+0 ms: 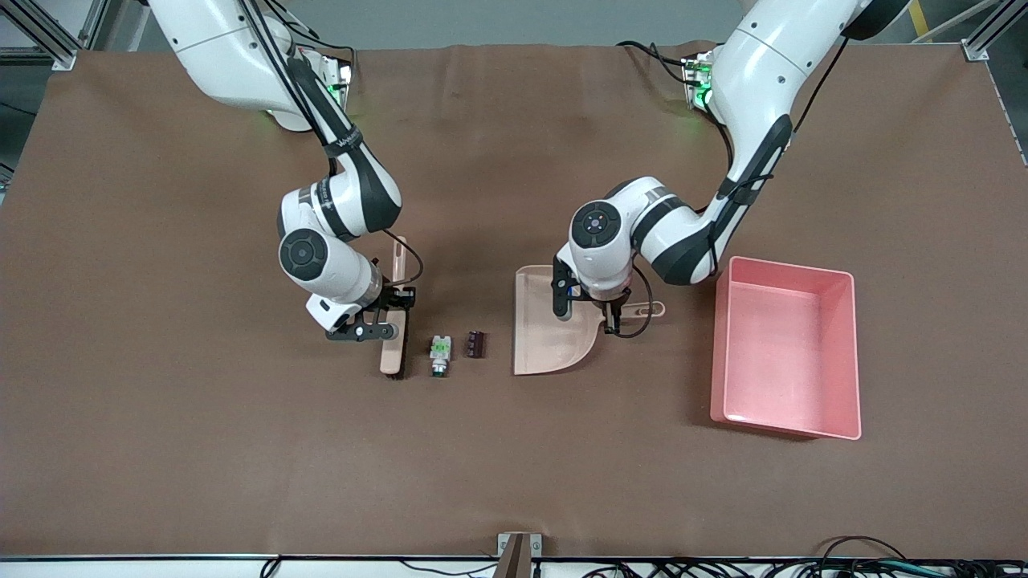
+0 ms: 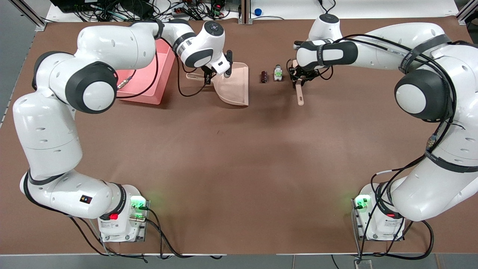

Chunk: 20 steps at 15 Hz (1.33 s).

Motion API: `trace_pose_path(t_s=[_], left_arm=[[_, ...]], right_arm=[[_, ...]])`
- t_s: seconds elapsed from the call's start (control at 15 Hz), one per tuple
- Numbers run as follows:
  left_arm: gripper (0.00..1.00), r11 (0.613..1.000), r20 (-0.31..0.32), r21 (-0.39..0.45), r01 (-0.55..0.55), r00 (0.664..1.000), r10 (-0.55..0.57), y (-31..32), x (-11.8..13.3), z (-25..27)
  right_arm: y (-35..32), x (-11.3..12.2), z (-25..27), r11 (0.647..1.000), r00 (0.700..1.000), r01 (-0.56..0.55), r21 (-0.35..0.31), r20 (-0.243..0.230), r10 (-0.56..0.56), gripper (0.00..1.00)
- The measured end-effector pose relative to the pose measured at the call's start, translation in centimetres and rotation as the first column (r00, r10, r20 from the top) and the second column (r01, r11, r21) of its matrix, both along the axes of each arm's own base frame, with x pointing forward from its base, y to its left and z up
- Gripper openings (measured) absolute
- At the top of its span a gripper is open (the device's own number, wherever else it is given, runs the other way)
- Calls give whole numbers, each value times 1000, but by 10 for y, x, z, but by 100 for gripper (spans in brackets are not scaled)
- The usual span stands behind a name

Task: Clean e-waste and dump in bin
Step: 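Slide the dustpan toward the parts while the right gripper lifts the brush, then sweep the switch and capacitor into the dustpan with the brush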

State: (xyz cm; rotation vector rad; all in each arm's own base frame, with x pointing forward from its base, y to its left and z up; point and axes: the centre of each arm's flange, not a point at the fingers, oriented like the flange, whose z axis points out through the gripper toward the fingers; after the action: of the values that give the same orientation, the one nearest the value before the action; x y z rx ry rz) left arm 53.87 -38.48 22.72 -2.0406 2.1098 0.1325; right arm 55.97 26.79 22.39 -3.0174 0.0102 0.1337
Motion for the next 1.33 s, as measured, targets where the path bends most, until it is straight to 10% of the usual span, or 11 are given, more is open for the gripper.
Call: trace_pose_path(t_s=[1.33], left_arm=[[33,998,-30,56,-38,999,40,-24,5,-4]], right_arm=[[83,-15,-8,998,999,44,45,-8,-43,38]])
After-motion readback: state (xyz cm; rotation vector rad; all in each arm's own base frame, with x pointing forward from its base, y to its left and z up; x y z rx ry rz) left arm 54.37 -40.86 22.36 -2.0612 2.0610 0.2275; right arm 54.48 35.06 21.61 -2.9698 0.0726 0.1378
